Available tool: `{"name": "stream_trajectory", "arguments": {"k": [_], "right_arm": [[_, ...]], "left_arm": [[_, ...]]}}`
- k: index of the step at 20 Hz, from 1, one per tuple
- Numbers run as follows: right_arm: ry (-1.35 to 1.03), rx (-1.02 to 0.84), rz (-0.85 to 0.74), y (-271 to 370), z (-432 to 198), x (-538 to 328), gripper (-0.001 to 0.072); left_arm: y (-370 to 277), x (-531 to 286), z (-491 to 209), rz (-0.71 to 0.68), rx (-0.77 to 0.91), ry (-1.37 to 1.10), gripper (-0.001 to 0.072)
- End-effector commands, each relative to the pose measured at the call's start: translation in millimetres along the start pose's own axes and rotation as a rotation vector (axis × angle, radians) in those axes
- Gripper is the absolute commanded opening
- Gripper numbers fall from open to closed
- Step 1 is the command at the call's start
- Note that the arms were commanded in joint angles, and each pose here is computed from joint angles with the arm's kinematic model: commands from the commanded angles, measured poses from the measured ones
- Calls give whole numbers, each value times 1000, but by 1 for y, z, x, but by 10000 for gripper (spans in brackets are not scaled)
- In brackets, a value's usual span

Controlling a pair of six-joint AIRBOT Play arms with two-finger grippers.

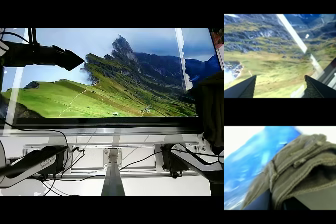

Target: Fold the clothes and pants, and hang the long-sleeved shirts on hangers.

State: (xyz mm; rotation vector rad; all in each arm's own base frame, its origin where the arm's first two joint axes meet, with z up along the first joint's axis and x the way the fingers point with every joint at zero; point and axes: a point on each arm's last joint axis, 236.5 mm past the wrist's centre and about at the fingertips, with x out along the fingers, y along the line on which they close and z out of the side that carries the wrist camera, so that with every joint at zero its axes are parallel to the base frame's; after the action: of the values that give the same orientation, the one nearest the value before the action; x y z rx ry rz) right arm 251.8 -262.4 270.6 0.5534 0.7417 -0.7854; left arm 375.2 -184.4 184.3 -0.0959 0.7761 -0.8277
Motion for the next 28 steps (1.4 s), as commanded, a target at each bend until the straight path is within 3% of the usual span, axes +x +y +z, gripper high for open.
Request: {"name": "stream_trajectory", "arguments": {"k": [1,3,4,6,7,9,10,11,13,16,22,25,28], "right_arm": [[56,221,-209,-88,-24,-29,36],[94,259,-237,-102,-34,-28,37],[95,261,-237,-103,-34,-26,92],[89,245,-217,-98,-30,-22,608],[84,227,-182,-91,-27,-19,689],[72,209,-100,-73,-20,-13,673],[71,207,-56,-63,-18,-11,548],[77,188,-30,-53,-19,-10,302],[87,91,25,-22,-20,-6,33],[70,-89,152,52,-24,-3,35],[-82,-672,441,224,-72,-39,34],[-178,-854,471,268,-97,-63,34],[-217,-954,405,272,-106,-69,35]], "left_arm": [[-1,-3,3,6,6,-12,690],[0,-3,3,6,5,-11,690],[0,-2,3,6,5,-11,690],[0,-2,3,6,5,-11,690],[0,-2,3,6,5,-11,690],[0,-2,3,6,5,-11,690],[0,-2,3,6,5,-11,690],[0,-2,3,6,5,-11,690],[0,-2,3,6,5,-11,690],[0,-2,3,6,5,-11,690],[0,-2,3,6,5,-11,690],[0,-2,3,6,5,-11,690],[0,-2,3,6,5,-11,690]]}}
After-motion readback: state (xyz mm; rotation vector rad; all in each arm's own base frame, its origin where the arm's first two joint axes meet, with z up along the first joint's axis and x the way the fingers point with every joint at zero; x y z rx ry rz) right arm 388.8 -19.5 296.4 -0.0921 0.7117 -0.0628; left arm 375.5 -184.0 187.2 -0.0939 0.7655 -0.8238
